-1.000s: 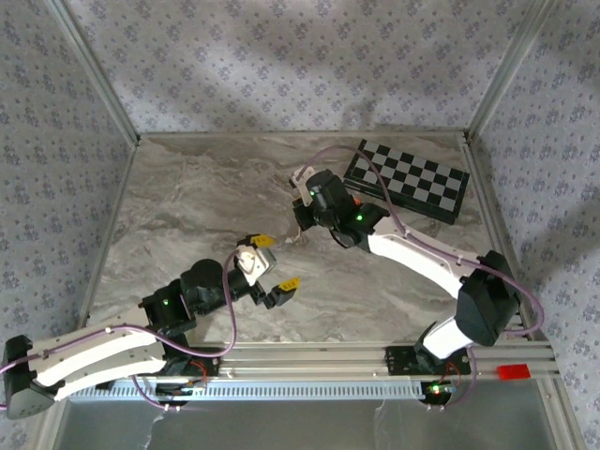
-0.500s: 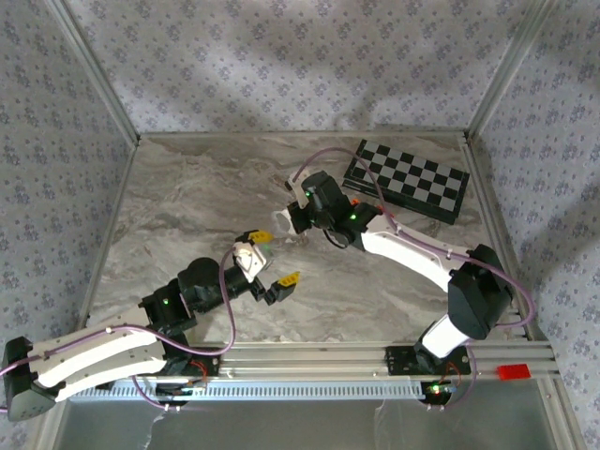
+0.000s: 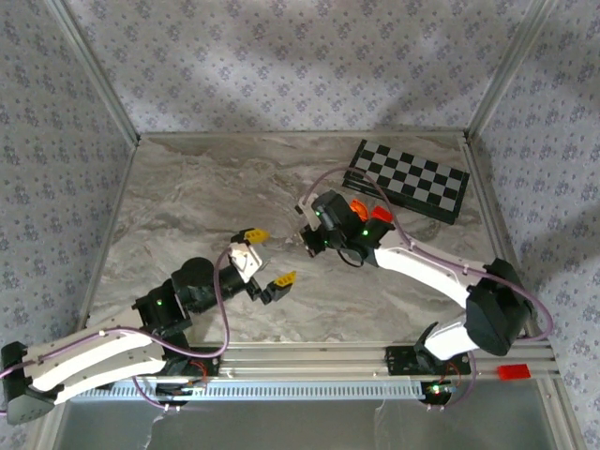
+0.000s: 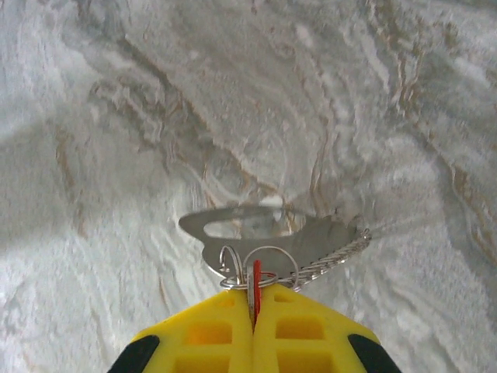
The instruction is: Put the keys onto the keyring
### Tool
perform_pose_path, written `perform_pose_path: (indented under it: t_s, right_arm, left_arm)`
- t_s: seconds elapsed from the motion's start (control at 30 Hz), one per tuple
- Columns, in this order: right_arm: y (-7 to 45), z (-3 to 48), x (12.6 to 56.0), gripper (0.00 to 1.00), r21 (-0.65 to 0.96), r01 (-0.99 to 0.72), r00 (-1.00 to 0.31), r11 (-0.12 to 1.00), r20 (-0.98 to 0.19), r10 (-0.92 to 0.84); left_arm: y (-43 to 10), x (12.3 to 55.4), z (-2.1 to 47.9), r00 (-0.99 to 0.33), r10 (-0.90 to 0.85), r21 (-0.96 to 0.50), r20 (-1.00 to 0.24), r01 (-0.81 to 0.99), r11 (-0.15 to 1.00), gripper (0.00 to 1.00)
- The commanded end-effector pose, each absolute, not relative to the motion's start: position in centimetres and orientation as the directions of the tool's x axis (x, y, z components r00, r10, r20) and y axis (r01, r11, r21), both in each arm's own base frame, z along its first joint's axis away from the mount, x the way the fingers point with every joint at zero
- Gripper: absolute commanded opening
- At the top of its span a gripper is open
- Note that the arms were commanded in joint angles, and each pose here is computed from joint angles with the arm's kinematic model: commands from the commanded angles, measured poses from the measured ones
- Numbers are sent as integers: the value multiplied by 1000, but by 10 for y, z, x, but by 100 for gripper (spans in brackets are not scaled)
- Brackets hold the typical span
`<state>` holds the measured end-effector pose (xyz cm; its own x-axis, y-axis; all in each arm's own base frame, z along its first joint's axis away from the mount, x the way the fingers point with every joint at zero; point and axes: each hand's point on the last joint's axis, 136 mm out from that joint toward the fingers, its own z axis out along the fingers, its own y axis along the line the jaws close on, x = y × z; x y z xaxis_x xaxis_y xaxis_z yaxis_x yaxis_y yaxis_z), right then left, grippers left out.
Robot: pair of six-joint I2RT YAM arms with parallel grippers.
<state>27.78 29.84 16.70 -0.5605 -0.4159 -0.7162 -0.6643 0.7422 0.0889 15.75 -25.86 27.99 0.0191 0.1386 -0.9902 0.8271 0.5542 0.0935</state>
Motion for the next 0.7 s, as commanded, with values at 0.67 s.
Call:
perform_pose_path:
  t_s: [0.67]
  right_arm:
    - [239, 62, 198, 0, 386, -477, -846, 789, -444, -294]
  left_arm:
    - [-245, 160, 288, 10, 139, 91, -990, 802, 591, 100]
